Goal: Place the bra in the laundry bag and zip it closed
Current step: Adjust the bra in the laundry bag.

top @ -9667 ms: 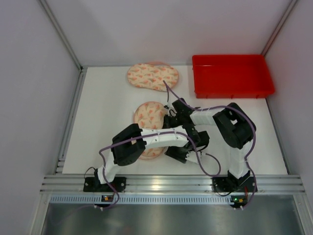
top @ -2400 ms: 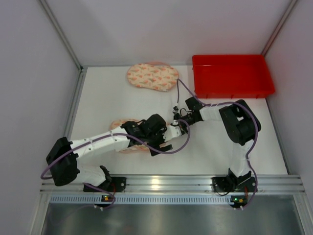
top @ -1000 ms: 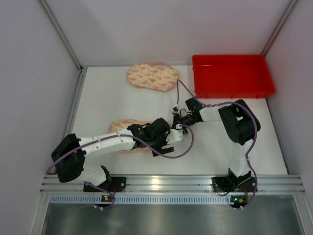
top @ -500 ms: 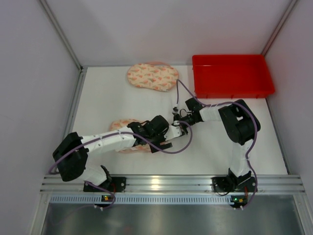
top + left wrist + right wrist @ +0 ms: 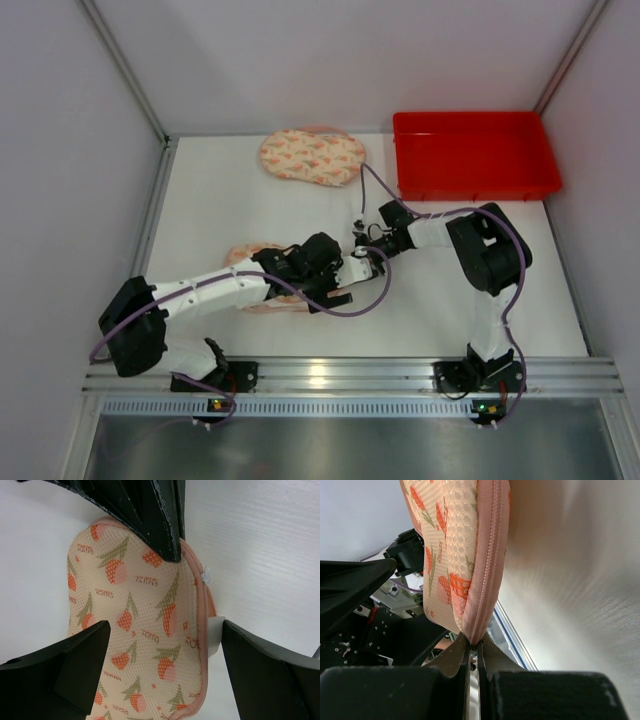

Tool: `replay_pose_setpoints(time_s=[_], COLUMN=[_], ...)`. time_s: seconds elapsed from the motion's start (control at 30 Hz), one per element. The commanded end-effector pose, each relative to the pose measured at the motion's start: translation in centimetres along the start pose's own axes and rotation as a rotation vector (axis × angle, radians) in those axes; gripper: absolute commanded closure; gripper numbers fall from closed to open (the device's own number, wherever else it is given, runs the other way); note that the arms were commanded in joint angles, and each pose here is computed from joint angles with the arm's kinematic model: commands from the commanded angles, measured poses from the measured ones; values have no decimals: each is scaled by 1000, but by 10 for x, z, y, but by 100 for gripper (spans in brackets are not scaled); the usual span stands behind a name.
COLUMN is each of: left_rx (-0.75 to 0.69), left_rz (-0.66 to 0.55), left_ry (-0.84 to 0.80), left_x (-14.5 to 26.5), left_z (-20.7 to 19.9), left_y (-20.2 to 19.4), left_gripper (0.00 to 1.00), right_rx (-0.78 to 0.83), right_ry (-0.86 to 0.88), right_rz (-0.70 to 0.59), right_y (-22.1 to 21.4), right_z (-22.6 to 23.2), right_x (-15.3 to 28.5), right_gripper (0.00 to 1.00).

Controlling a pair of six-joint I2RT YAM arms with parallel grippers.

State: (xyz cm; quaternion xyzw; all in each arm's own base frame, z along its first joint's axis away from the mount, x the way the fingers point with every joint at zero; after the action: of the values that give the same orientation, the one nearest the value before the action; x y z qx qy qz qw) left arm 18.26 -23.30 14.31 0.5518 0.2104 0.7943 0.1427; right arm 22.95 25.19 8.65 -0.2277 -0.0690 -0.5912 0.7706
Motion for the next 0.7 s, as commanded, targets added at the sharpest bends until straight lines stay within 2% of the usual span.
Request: replay_pose_setpoints(time_s=[0.0,0.27,0.43,0.67], left_rx=[4,9,24,40], left_rz=[-49,6,52,49], left_ry=[-2,34,145,212], left_x=[10,2,-1,-11], left_z=[5,9,20,28], left_y=[13,6,1,3], left_gripper=[4,5,8,11], right_rx=[24,30,31,31], right_ry=[13,16,10,8], right_rz=[21,21,21,37], right_y=[-1,-2,-3,-4], right_z=[1,3,0,1], right_x=[-2,-2,-2,-6], right_gripper=[100,100,100,100])
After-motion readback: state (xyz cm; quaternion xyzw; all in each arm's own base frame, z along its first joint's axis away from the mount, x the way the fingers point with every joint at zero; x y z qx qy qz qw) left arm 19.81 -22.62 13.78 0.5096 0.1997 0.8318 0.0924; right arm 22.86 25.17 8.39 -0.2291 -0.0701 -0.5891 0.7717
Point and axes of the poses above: each gripper's point midway between its finger pads, its own x axis back along the fingers, its own z axis along the line the jaws close on, y = z × x, the point moved 6 cm from there along x, back along the fingers, and after that the axes turned 5 degrees about -x, right-handed, at the moved point
